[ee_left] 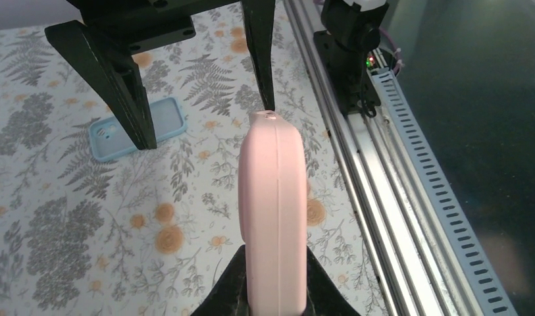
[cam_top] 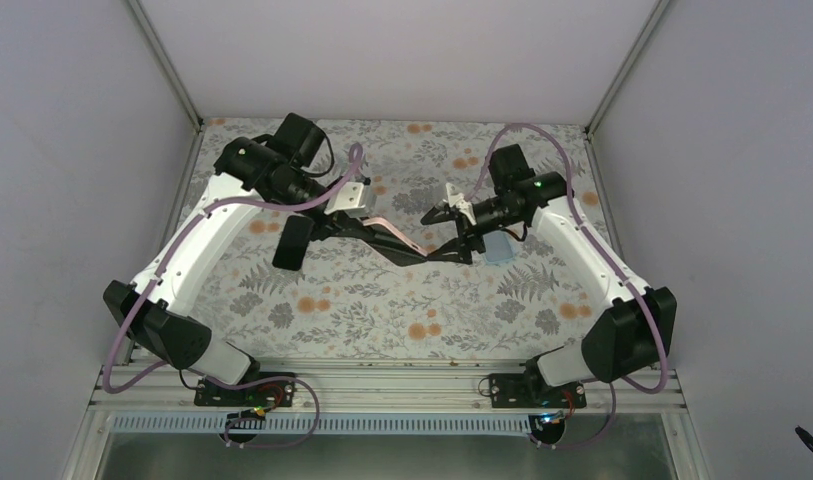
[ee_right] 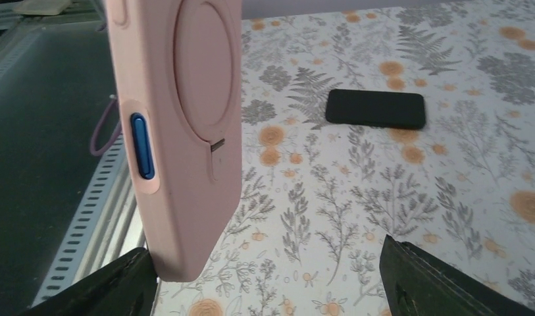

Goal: Take the phone out of the phone case
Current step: Remove the phone case from the phone.

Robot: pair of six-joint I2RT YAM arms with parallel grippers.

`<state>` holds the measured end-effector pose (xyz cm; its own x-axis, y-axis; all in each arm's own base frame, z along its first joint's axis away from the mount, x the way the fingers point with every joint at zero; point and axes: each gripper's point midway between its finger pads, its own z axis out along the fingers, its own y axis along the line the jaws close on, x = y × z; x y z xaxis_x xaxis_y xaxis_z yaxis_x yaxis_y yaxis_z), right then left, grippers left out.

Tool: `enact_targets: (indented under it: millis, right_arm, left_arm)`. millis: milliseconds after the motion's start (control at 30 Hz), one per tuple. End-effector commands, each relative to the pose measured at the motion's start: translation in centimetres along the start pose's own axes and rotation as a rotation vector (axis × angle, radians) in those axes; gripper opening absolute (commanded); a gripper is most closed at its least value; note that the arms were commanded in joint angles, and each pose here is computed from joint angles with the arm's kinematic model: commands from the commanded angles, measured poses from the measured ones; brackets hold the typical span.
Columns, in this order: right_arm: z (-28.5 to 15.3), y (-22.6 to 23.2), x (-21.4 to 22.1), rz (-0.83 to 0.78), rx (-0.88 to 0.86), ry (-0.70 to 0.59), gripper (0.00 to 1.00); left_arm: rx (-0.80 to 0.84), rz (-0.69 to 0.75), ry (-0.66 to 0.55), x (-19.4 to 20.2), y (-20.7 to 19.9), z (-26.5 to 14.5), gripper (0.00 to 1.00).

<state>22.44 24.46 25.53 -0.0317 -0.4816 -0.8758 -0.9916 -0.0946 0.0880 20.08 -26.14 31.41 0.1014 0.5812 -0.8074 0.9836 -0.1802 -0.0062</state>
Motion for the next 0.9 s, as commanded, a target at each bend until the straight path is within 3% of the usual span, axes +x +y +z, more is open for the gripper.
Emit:
enact_targets:
  millis: [0, 267, 500, 633, 867]
  right_arm:
    - [-0.3, -3.8, -1.1, -0.060, 0.181, 0.008, 0.86]
    - [-1.4, -8.4, -3.3, -0.109, 0.423, 0.003, 0.86]
    - [-0.6, -10.1, -4.6, -0.139, 0.481, 0.017, 0.86]
    - [2.5, -8.1, -5.9, -0.154, 0.399, -0.027, 0.88]
    - [6.2, -0.7, -11.8, -0.162, 0.031, -0.206, 0.90]
  left_arm:
    - [0.038, 0.064, -0.142, -3.7, -1.9, -1.3, 0.02]
    - [0.056, 0.075, -0.185, -4.6, -2.7, -1.8, 0.02]
    - [0.056, 0.096, -0.210, -5.4, -3.2, -2.3, 0.02]
    - [0.061, 0.100, -0.224, -5.8, -2.9, -2.4, 0.02]
    - [0.017, 0.100, -0.223, -5.8, -1.1, -3.2, 0.02]
